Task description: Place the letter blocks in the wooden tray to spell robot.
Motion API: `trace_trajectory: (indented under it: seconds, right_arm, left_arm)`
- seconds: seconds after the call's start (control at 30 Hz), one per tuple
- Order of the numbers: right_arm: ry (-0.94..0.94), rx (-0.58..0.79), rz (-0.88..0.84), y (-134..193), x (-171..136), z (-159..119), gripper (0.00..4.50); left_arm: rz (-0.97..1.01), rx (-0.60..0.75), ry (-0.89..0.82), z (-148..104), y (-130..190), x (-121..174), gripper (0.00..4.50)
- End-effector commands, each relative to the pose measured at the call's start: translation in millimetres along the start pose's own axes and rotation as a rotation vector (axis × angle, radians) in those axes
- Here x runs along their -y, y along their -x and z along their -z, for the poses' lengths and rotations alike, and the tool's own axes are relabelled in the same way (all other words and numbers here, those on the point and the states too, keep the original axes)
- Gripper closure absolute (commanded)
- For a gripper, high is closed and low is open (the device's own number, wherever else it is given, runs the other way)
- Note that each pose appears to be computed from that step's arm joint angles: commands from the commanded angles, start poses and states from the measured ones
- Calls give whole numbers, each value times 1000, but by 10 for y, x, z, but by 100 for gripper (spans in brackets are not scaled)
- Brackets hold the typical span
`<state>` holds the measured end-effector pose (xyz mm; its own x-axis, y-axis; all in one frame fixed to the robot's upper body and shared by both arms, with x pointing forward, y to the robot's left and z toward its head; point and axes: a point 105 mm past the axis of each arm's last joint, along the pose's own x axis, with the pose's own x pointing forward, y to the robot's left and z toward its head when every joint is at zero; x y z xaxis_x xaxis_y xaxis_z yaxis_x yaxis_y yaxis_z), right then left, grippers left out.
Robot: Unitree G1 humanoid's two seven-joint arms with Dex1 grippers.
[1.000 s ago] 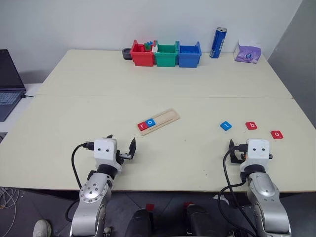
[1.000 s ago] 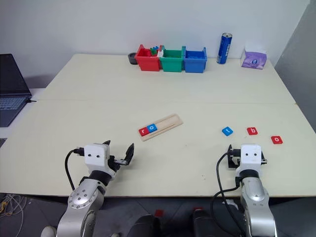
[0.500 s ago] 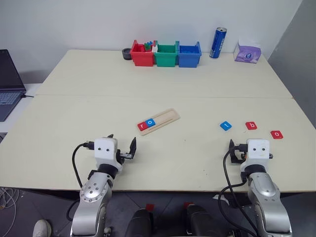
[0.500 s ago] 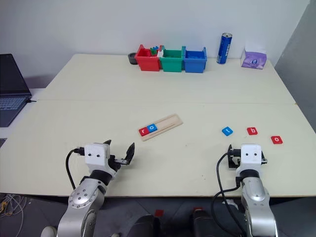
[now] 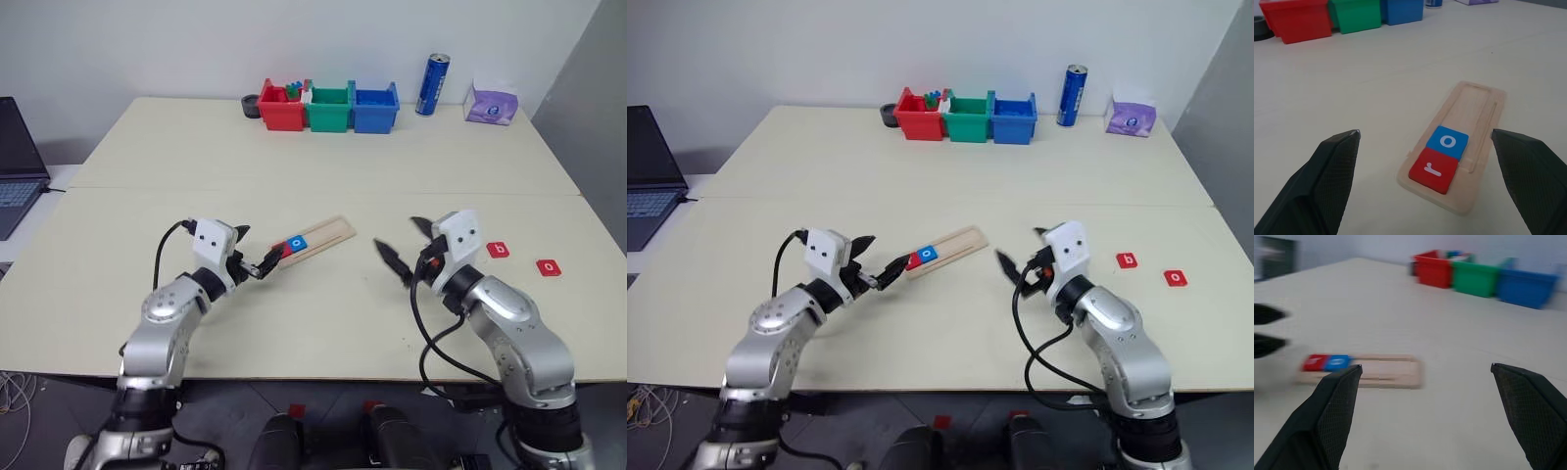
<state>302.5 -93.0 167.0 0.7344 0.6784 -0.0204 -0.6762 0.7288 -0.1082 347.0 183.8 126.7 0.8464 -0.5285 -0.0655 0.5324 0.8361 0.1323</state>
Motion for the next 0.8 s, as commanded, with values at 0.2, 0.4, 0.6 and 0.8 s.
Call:
trace_trajectory:
  seconds: [0.2, 0.4, 0.6, 0.8]
  right_arm:
    - [11, -26, -330, 138, -185, -286, 2]
    - [8, -50, -362, 159, -194, -290, 2]
    - [-7, -61, -329, 189, -196, -226, 2]
    - [-11, -58, -307, 215, -233, -221, 2]
  left_arm:
    - [293, -55, -47, 12, -128, -62, 0]
    - [406, -104, -85, 51, -262, -99, 0]
    - [451, -130, -116, 103, -337, -120, 0]
    - [469, -153, -133, 156, -417, -115, 0]
